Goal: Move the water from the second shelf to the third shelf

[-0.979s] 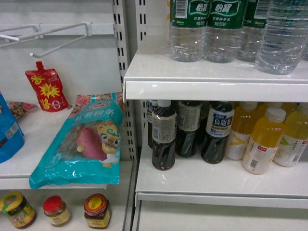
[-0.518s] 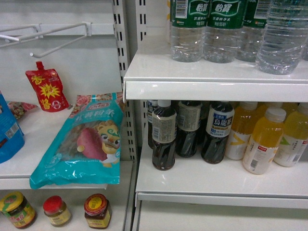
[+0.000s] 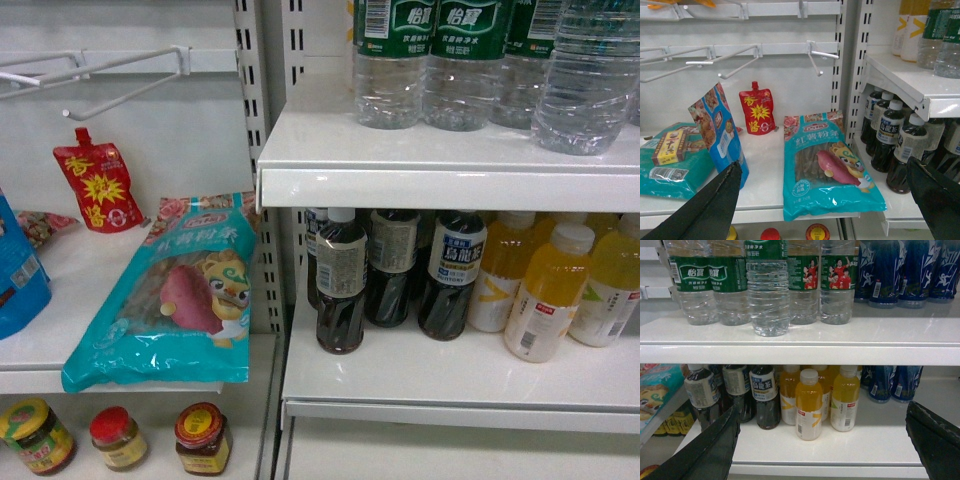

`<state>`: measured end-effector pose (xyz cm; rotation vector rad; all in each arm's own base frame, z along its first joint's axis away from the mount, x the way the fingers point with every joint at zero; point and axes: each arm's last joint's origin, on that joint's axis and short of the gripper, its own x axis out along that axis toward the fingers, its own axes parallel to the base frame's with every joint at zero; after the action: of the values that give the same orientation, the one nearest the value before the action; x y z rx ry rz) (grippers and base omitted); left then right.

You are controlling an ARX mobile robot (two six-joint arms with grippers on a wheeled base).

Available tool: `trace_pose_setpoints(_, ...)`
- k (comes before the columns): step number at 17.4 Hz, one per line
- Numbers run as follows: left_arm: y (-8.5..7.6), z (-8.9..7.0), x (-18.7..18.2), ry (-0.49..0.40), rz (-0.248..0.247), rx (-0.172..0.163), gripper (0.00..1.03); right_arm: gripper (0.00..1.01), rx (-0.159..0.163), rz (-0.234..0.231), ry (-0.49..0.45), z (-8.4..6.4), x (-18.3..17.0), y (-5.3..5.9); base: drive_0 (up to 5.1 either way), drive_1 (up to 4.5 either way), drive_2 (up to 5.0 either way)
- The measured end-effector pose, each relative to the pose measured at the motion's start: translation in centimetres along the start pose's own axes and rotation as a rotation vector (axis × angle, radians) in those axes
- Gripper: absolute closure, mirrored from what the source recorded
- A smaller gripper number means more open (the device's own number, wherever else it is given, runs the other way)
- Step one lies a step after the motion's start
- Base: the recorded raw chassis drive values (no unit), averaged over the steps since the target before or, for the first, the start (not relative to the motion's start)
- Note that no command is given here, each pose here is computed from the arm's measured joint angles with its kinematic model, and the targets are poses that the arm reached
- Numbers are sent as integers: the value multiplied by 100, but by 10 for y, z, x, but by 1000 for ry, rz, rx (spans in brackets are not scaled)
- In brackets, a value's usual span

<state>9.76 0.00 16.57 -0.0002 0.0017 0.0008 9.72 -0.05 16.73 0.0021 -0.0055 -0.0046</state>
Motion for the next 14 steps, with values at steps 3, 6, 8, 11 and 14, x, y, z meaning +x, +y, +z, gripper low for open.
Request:
trace_pose_setpoints(3,0,0,0,0,0,0,5,3,0,0,0,0,0,0,0,0,0)
trace_pose_setpoints(6,0,0,0,0,0,0,5,3,0,0,0,0,0,0,0,0,0)
trace_pose_setpoints(8,0,0,0,0,0,0,5,3,0,0,0,0,0,0,0,0,0)
trace_pose_setpoints(11,0,0,0,0,0,0,5,3,0,0,0,0,0,0,0,0,0)
trace_pose_setpoints(14,0,0,0,-2,0,0,5,3,0,0,-3,0,0,0,0,0,0)
